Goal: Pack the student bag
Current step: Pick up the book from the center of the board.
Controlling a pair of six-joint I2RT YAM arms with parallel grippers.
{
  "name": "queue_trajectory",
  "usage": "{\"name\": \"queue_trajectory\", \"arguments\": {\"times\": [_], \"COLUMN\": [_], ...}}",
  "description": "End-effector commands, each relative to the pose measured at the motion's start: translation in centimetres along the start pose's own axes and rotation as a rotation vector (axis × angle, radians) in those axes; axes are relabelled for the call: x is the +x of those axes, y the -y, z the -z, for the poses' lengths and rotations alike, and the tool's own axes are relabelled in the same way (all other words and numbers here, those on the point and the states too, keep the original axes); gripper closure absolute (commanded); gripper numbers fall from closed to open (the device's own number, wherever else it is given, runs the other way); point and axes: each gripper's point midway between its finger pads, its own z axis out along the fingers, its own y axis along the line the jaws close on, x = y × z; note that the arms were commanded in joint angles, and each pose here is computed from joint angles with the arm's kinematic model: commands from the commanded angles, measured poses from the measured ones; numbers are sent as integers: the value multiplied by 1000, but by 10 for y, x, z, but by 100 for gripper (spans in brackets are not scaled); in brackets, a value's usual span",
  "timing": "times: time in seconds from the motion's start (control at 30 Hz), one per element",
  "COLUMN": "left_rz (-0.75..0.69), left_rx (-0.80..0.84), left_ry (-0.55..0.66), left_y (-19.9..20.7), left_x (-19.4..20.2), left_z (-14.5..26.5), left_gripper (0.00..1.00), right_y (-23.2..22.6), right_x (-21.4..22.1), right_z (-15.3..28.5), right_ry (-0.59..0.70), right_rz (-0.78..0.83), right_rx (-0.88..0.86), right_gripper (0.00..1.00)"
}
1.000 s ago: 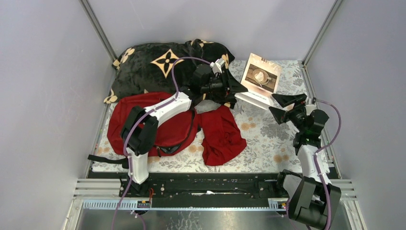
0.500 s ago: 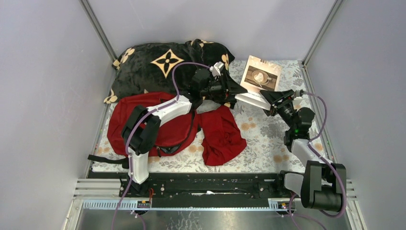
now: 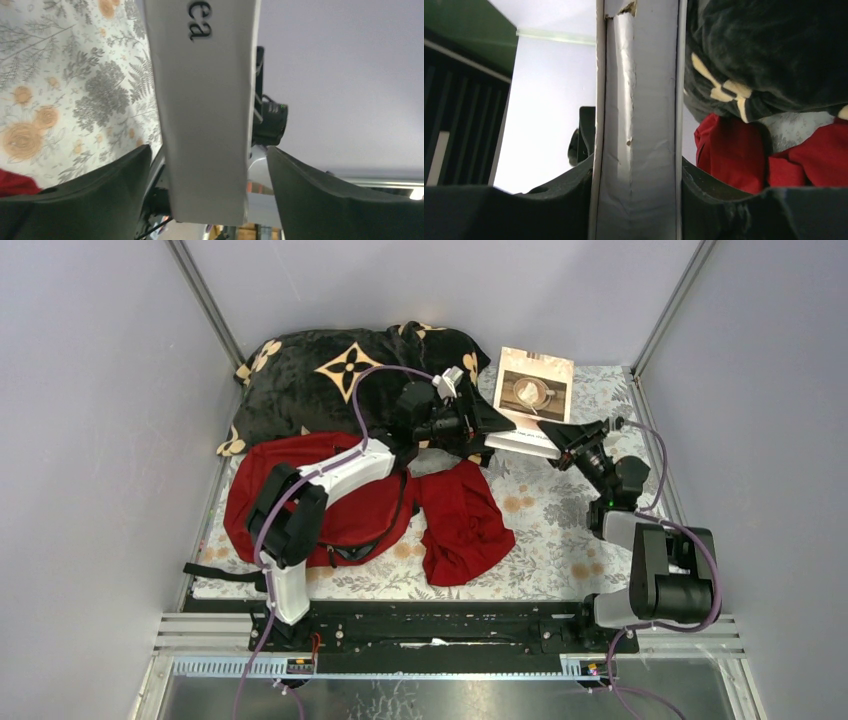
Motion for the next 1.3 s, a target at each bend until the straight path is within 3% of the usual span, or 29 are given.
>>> {"name": "queue_trajectory", "arguments": {"times": [0.0,0.33,0.73,0.9,1.03,1.13,1.27], "left_rz": [-106,-231,-299,-295,-174,-169,-159], "left_rx": [-9,-101,-269,-205,-79,-38,23], "left_ry": [10,-83,-90,-133,-235,-264,-321], "left_y": [17,4,-13,1,14,20,23], "left_x": [-19,-40,-36,-20,2,9,25], "left_z": [27,108,193,199,199,201,198], "left_gripper": [4,1,1,1,1,4,20], "right_y": [-47,-35,-29,-26,-23,-20,-14], "right_x": [28,72,138,159,171,176,180], "right_z": [-5,17,25,27,25,20,14], "right_ry": [-219,-560,-830,-919,-972,-999,-1035], "right_rz": [185,209,272,286,289,286,279], "right_rx": [-163,-173,-221,-243,-257,-261,-259], "right_gripper": [61,68,66,67,70,71,69]}}
